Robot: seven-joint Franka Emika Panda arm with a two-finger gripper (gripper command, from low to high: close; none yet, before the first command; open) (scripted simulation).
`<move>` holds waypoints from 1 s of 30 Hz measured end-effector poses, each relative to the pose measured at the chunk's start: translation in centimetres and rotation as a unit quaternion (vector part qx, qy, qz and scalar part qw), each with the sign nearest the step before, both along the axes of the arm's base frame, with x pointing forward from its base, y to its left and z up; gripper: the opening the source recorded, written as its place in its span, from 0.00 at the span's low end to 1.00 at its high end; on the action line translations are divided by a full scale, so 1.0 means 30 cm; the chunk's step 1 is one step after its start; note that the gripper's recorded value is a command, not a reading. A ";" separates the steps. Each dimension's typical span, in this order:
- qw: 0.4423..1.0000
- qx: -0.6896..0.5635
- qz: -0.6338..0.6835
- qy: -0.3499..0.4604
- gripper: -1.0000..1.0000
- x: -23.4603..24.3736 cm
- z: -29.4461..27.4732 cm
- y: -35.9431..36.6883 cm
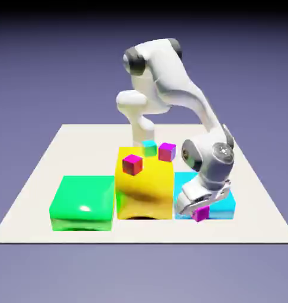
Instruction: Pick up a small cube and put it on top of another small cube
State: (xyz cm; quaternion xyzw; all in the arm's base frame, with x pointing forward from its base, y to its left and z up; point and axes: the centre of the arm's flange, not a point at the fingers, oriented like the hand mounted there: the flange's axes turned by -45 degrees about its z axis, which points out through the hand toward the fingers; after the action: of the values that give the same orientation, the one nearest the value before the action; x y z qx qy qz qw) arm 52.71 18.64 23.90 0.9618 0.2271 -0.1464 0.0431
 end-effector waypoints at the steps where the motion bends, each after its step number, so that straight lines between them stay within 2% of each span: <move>1: 1.000 -0.004 -0.004 -0.002 0.00 -0.008 0.041 -0.022; 11: 0.998 -0.015 -0.056 -0.021 0.00 -0.155 0.423 -0.234; 18: 0.993 -0.013 -0.116 -0.014 0.00 -0.351 0.603 -0.378; 26: 0.984 0.018 -0.178 0.001 0.00 -0.613 0.736 -0.511; 30: 0.979 0.004 -0.204 0.019 0.00 -0.662 0.661 -0.536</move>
State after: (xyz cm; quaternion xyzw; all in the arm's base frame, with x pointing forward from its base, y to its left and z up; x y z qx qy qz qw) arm 32.84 2.57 43.72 0.9851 0.0273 -0.1697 0.0036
